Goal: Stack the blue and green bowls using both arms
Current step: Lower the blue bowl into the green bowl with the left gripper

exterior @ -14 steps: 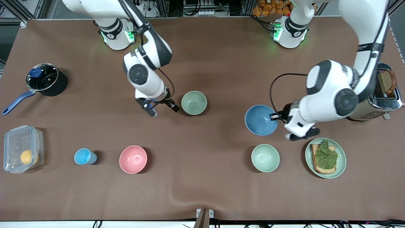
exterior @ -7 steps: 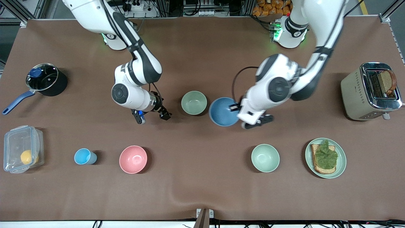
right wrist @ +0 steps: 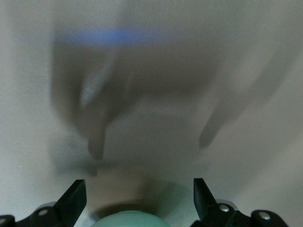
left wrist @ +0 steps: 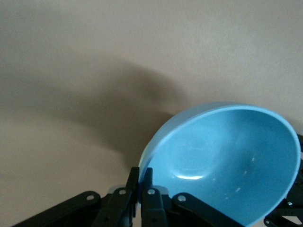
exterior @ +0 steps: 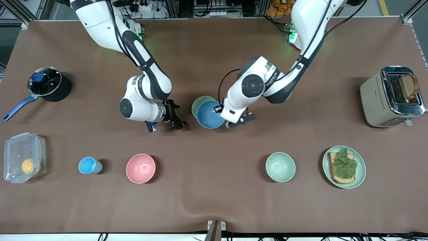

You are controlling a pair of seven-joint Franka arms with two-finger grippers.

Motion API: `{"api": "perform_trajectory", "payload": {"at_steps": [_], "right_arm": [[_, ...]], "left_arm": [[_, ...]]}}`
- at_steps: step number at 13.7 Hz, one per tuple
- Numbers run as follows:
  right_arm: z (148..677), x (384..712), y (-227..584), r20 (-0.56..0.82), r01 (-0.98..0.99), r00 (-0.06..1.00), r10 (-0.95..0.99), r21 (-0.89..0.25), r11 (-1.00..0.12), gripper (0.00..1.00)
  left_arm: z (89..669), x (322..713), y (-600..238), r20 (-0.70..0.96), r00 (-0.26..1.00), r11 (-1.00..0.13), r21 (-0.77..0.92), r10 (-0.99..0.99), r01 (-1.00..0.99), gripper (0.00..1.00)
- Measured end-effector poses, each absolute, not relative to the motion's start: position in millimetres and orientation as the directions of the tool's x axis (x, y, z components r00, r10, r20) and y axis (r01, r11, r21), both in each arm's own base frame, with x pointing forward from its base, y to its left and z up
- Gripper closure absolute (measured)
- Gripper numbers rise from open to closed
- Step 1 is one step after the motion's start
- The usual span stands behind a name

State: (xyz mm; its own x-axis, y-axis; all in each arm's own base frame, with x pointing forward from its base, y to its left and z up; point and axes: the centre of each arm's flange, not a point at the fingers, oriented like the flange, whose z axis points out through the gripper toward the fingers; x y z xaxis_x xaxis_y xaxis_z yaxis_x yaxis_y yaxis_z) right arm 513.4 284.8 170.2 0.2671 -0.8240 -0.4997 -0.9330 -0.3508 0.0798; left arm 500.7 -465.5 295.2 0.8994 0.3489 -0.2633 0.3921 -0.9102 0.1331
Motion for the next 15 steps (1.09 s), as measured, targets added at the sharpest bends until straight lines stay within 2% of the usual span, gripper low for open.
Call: {"api": "perform_trajectory", "payload": {"at_steps": [5, 12, 14, 15], "right_arm": [[164, 511, 296, -0.544, -0.958, 0.197, -0.816, 0.07, -0.278, 0.0], [157, 507, 304, -0.548, -0.966, 0.174, -0.818, 0.066, -0.25, 0.0], [157, 508, 304, -0.554, -0.968, 0.165, -0.816, 0.066, -0.24, 0.0], [158, 508, 304, -0.555, -0.969, 0.163, -0.816, 0.066, -0.238, 0.0]], "left_arm": [[262, 477, -492, -0.284, 0.896, -0.915, 0.119, 0.341, 0.385, 0.95], [248, 467, -499, -0.298, 0.896, -0.922, 0.102, 0.33, 0.374, 0.94], [246, 469, -497, -0.297, 0.894, -0.921, 0.098, 0.335, 0.378, 0.89], [246, 470, -497, -0.296, 0.894, -0.92, 0.098, 0.336, 0.379, 0.81]]}}
